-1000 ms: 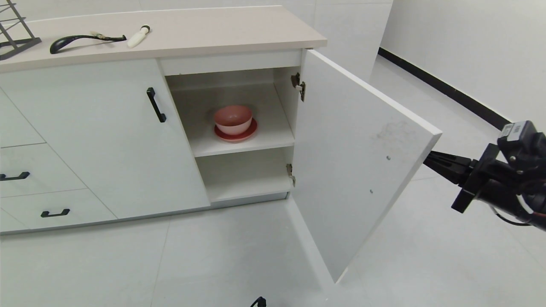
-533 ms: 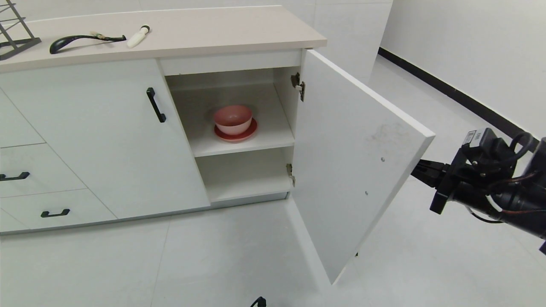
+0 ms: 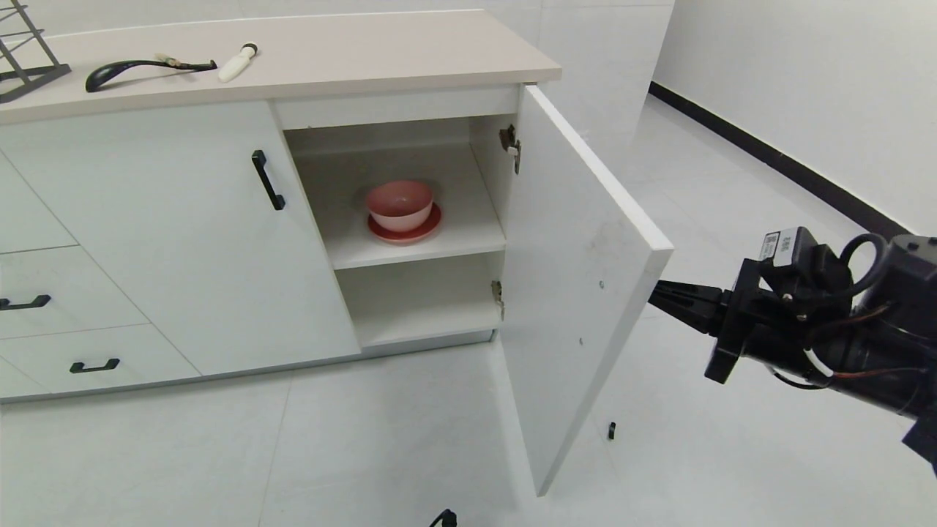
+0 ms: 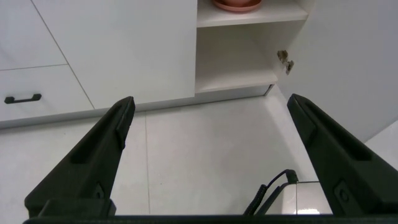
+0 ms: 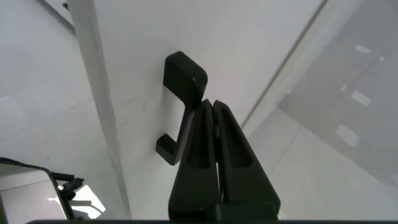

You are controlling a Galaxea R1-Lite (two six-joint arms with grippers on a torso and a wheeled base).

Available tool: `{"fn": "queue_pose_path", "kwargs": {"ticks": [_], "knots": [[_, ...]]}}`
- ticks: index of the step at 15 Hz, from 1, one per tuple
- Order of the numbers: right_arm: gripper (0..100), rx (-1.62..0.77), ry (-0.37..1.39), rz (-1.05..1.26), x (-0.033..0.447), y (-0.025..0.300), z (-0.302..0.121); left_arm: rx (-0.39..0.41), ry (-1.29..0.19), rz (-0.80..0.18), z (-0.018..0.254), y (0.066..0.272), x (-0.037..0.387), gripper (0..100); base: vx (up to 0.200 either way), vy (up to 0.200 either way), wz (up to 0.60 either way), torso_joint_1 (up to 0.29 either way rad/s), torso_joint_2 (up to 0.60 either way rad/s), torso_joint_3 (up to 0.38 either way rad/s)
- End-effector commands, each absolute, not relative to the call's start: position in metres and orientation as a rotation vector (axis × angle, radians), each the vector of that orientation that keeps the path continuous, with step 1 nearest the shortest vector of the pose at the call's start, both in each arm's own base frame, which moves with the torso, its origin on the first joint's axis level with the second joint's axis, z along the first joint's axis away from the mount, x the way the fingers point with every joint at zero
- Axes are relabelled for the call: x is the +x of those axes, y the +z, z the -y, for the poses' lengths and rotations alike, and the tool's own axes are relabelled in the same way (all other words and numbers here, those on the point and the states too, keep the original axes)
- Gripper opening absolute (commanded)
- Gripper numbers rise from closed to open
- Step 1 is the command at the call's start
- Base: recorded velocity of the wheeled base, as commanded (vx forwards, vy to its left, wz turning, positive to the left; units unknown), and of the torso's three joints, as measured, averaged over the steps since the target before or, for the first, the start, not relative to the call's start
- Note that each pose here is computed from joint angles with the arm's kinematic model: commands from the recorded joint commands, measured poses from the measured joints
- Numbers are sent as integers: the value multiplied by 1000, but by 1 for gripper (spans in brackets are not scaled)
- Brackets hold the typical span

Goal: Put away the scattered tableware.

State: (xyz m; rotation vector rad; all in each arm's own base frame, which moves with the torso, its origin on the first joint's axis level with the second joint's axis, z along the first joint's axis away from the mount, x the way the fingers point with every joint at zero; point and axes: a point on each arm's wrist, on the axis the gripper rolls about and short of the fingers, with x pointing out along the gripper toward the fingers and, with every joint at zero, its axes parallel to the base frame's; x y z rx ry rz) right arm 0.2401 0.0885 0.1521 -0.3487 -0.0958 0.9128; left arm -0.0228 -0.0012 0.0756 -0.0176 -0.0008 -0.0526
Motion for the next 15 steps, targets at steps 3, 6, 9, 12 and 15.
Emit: {"fn": "queue_pose_path", "kwargs": {"ticks": [3, 6, 9, 12, 15], "knots": [[0, -343, 976, 128, 251, 156, -112, -18, -52, 1, 1, 76, -23, 100, 0, 0, 0, 0, 0, 0], [0, -320, 1038, 129, 262, 152, -136, -18, -52, 1, 1, 76, -23, 100, 0, 0, 0, 0, 0, 0], [0, -307, 1093, 146, 271, 150, -161, -20, -51, 1, 1, 76, -23, 100, 0, 0, 0, 0, 0, 0], [0, -294, 1140, 169, 277, 145, -184, -24, -46, 3, 1, 76, -23, 100, 0, 0, 0, 0, 0, 0], [0, -281, 1166, 196, 286, 144, -203, -24, -46, 3, 1, 76, -23, 100, 0, 0, 0, 0, 0, 0]]}}
